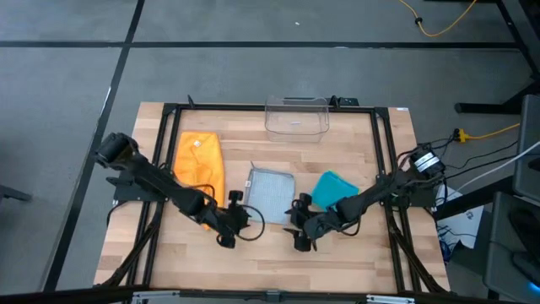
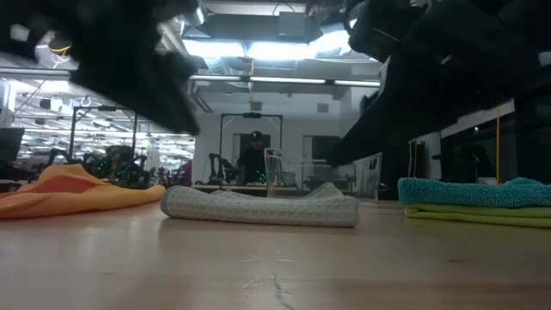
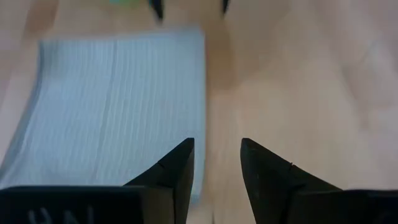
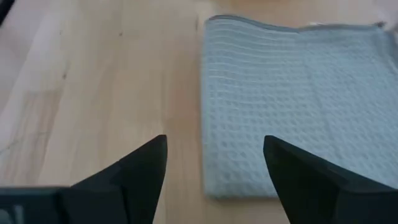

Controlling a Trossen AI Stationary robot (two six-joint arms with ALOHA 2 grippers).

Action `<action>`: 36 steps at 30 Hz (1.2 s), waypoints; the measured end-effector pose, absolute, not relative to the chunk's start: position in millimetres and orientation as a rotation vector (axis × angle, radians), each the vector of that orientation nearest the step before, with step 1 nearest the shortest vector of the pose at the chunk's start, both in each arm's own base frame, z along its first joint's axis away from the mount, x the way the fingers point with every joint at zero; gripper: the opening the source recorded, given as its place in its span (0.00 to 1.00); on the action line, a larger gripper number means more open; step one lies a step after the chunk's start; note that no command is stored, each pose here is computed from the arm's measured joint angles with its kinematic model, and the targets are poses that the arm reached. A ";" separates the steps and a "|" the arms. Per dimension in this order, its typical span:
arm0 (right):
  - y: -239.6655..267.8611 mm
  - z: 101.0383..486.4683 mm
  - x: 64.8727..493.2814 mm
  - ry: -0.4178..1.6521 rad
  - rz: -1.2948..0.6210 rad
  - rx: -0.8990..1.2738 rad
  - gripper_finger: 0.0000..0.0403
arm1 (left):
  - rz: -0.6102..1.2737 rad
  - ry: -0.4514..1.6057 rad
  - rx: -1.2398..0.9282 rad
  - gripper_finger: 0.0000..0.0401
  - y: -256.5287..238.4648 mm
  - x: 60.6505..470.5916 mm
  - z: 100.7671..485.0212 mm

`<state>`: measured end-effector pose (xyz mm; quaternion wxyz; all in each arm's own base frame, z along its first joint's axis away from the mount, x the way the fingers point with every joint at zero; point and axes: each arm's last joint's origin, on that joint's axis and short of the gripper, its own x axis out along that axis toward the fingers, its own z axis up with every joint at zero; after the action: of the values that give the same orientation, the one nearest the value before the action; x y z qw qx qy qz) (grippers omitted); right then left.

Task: Fold microfiber towels
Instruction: Fold the gray microfiber towel

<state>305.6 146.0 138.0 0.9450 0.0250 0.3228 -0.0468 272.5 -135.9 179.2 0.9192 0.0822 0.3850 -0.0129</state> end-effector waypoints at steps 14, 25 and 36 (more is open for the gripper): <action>147.6 118.8 329.9 0.783 -0.092 -0.064 0.64 | 0.094 0.854 0.141 0.40 -133.8 280.7 150.7; 144.0 117.4 329.1 0.809 -0.110 -0.061 0.64 | 0.122 0.939 0.203 0.50 -131.5 286.6 120.0; 142.0 101.8 331.8 0.854 -0.111 -0.036 0.64 | 0.140 0.953 0.230 0.49 -130.3 288.2 112.4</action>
<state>331.8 142.0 101.8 0.9085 -0.0177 0.4141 -0.0537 288.2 -130.3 112.4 0.8798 0.1106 0.4574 0.0671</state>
